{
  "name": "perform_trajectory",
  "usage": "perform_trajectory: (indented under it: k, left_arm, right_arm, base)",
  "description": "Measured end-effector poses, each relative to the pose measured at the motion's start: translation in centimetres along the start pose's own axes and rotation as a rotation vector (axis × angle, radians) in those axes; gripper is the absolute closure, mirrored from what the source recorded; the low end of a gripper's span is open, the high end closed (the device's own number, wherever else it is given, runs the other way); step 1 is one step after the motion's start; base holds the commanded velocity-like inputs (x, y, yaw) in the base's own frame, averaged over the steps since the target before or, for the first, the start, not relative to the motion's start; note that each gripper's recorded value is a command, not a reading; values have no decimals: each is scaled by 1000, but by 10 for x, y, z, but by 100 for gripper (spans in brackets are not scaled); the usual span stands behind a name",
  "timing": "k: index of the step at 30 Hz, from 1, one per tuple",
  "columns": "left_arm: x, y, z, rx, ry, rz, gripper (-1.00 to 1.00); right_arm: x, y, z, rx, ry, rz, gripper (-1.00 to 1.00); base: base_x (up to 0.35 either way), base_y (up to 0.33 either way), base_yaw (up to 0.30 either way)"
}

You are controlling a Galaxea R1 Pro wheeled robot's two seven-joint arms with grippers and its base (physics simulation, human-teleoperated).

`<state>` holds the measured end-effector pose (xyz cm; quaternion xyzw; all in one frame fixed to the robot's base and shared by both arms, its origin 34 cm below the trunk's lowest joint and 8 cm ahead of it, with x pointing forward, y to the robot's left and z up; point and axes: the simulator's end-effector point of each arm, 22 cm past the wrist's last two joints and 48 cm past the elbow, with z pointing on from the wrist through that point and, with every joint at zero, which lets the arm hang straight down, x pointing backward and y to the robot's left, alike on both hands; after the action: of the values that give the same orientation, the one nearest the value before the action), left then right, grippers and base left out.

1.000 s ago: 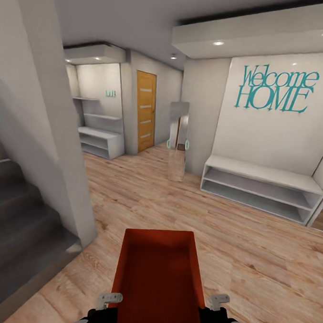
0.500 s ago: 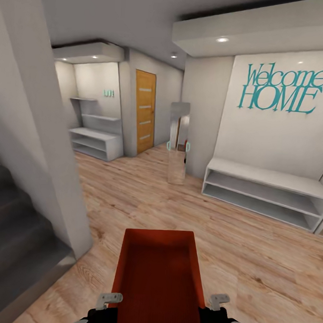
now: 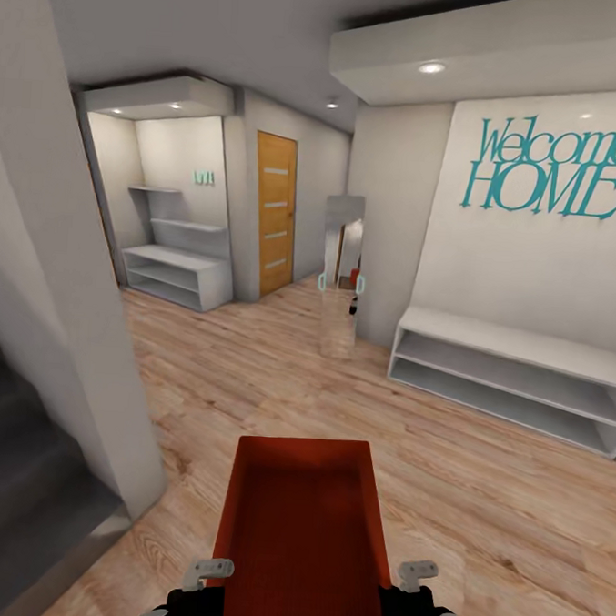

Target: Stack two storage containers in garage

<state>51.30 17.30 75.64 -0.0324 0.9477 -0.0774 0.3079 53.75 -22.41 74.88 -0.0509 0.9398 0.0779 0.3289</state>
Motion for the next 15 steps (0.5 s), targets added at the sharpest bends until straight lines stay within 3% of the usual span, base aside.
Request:
perform_trajectory:
  k: [15]
  left_arm:
    - [0,0,0,0,0,0,100]
  right_arm:
    - [0,0,0,0,0,0,100]
  base:
    - [330,0,0]
